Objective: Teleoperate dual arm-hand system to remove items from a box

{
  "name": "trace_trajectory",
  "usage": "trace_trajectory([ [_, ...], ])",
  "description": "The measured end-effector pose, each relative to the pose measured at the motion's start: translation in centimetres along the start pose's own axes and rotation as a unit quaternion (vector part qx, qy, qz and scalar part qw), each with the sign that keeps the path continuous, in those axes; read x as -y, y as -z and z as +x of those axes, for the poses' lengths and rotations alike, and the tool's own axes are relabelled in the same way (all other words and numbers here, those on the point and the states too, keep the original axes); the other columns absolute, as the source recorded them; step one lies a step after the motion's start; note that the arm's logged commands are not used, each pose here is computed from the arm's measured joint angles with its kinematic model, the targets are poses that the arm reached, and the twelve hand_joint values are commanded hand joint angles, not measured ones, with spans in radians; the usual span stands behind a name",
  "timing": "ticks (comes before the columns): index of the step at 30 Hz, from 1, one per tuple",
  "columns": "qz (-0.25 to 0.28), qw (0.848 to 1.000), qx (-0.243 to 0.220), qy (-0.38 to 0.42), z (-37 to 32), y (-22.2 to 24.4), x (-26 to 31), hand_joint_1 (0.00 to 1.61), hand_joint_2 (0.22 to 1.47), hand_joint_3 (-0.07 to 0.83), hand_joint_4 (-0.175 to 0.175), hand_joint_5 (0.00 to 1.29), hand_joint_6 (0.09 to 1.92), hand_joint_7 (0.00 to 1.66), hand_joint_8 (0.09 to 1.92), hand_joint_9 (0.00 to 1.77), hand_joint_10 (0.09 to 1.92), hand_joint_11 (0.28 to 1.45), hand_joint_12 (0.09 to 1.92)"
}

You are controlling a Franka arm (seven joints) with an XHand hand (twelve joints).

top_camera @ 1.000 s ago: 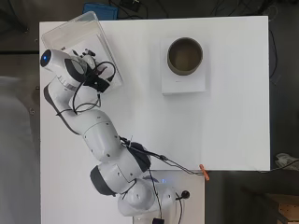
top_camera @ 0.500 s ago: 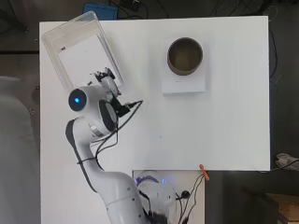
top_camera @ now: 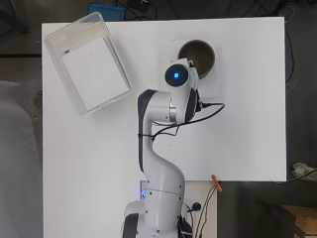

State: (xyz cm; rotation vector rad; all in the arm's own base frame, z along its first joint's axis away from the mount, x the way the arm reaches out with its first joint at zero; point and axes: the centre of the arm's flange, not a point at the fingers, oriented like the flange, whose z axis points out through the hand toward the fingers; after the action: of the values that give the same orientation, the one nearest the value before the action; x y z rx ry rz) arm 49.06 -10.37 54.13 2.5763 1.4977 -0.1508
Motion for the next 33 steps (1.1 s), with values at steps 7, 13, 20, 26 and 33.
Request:
trace_trajectory([
  [7, 0.011, 0.996, 0.057, -0.072, -2.0, -2.1, -9.9, 0.97, 1.17, 0.0, 0.175, 0.87, 1.15, 1.14, 1.92, 1.41, 1.92, 1.07, 1.9],
  [13, -0.009, 0.992, 0.069, -0.102, -3.6, -1.4, -15.7, 0.98, 1.21, 0.0, 0.109, 0.81, 1.25, 1.07, 1.88, 1.34, 1.92, 1.01, 1.86],
  [20, 0.056, 0.994, 0.073, -0.065, -4.3, -9.4, -14.1, 1.04, 1.27, 0.003, -0.022, 0.7, 1.39, 0.76, 1.79, 1.01, 1.9, 0.75, 1.77],
  [26, 0.071, 0.994, 0.083, -0.003, -1.9, -10.6, -12.5, 1.32, 1.24, -0.001, -0.157, 0.57, 1.32, 0.71, 1.44, 0.89, 1.44, 0.56, 1.15],
  [33, 0.008, 0.995, 0.056, 0.086, 1.3, -12.8, -11.1, 0.27, 0.84, -0.002, -0.011, 0.09, 0.26, 0.13, 0.27, 0.23, 0.3, 0.42, 0.2],
])
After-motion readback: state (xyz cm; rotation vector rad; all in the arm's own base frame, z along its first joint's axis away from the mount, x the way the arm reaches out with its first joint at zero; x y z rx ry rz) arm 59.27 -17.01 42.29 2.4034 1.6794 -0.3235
